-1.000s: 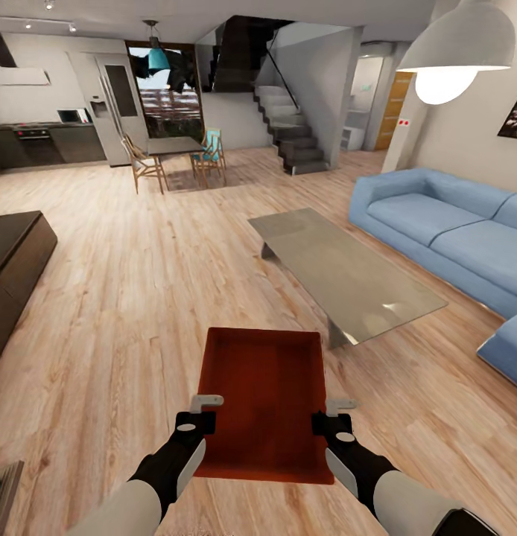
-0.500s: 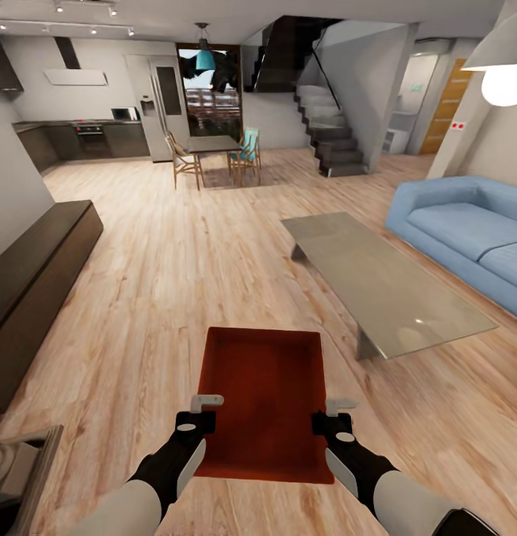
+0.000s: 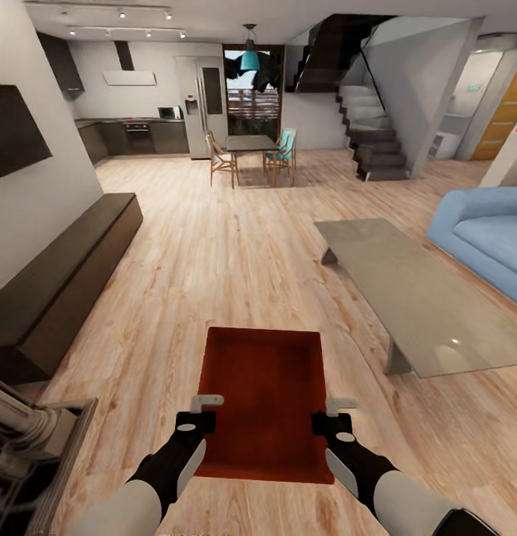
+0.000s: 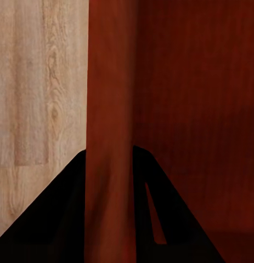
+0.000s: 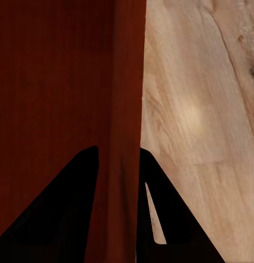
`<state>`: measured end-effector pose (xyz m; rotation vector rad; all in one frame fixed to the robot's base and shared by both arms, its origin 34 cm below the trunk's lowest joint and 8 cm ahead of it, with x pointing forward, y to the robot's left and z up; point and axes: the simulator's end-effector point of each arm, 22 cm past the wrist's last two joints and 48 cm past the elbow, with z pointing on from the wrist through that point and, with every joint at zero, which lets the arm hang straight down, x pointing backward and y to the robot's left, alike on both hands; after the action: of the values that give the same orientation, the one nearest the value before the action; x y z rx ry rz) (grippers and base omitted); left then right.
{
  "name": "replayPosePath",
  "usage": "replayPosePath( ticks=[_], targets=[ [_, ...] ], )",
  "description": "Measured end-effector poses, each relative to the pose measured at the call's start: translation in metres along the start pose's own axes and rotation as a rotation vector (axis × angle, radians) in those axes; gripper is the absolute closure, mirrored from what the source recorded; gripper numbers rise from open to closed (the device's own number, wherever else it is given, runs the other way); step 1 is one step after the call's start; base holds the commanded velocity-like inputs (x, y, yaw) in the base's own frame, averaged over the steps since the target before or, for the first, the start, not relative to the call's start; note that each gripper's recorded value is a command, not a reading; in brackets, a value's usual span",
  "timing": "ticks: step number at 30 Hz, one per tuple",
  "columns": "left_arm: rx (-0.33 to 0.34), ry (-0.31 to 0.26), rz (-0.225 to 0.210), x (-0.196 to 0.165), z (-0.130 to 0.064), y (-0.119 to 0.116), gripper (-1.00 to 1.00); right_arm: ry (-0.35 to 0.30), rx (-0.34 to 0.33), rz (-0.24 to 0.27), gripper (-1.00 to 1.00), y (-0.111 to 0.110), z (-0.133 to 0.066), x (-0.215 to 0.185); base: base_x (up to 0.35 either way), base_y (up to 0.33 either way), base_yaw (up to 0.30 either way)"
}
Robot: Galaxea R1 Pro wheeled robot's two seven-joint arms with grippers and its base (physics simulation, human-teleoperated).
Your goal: Move the two storage containers from the living room to the garage. In the garage, place one container on the floor and stack the other container on top of it (either order is fine).
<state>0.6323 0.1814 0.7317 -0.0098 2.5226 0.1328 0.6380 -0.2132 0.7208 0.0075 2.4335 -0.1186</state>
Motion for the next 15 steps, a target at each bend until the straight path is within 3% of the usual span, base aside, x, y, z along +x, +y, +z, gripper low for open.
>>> replayPosePath(
  ticks=[10,15],
  targets=[
    [0.000,-0.001,0.000,0.0000,0.0001,0.0000,1.00,-0.001,0.000,0.000,1.00,0.0000,0.0000,-0.0001,0.000,0.000,0.299],
    [0.001,0.001,0.000,0.0004,0.0000,-0.0001,1.00,0.001,0.000,-0.001,1.00,-0.0001,-0.0001,0.0003,0.025,0.000,0.092]
  ],
)
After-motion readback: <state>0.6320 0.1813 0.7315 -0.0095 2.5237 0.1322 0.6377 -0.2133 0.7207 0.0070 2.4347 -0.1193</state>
